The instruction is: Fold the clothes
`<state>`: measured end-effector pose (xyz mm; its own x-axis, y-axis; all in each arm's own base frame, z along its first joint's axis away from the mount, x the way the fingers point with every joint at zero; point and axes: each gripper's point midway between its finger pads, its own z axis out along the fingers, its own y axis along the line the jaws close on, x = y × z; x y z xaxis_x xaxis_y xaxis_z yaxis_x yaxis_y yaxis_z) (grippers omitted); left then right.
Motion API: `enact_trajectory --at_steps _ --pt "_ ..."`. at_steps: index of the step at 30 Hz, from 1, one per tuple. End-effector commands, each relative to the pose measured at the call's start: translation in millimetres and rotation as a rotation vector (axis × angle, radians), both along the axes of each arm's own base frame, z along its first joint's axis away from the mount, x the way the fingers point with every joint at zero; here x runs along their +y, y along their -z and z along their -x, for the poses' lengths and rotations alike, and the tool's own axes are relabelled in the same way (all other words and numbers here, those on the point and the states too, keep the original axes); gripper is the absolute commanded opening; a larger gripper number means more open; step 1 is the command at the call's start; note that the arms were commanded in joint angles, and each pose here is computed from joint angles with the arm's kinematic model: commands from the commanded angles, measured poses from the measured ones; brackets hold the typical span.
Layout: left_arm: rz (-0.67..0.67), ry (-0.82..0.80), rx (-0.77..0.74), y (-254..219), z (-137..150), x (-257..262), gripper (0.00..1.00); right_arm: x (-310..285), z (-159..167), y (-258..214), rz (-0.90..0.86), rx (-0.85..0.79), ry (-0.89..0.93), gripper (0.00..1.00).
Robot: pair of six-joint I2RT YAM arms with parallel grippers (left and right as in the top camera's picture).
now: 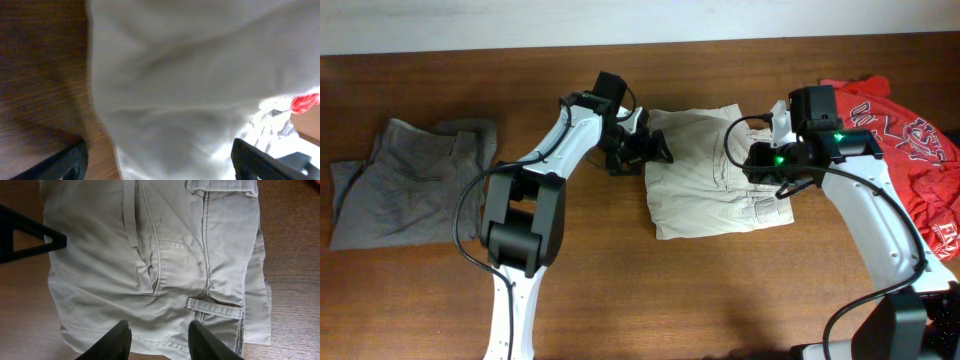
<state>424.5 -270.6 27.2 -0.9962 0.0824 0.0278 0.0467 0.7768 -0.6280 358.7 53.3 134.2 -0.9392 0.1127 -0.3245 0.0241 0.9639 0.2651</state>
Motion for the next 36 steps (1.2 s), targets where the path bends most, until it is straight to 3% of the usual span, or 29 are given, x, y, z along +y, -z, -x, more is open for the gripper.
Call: enact_trajectory --at_steps 1,11,17,23,29,36 --pt "0.094 0.034 0.053 5.9 21.0 -13.1 0.92 -2.9 0.8 -4.9 0.008 -0.015 0.007 0.42" --pt "0.1 0.07 0.04 18.4 35.5 -35.1 0.89 -2.1 0.2 -5.2 0.008 -0.018 0.005 0.43" --pt "0.07 0.1 -0.023 22.3 34.2 -45.7 0.39 -2.0 0.4 -5.1 0.007 -0.017 0.005 0.42" --pt "0.155 0.211 -0.099 13.2 37.3 -55.8 0.01 -2.1 2.1 -4.5 0.008 -0.01 0.005 0.43" --pt "0.222 0.192 -0.12 -14.9 26.1 -39.5 0.01 -3.1 7.2 -2.3 0.013 0.013 0.007 0.43" --pt "0.206 -0.009 -0.382 -132.8 -29.6 44.1 0.0 -8.2 11.3 0.3 0.041 0.032 0.016 0.42"
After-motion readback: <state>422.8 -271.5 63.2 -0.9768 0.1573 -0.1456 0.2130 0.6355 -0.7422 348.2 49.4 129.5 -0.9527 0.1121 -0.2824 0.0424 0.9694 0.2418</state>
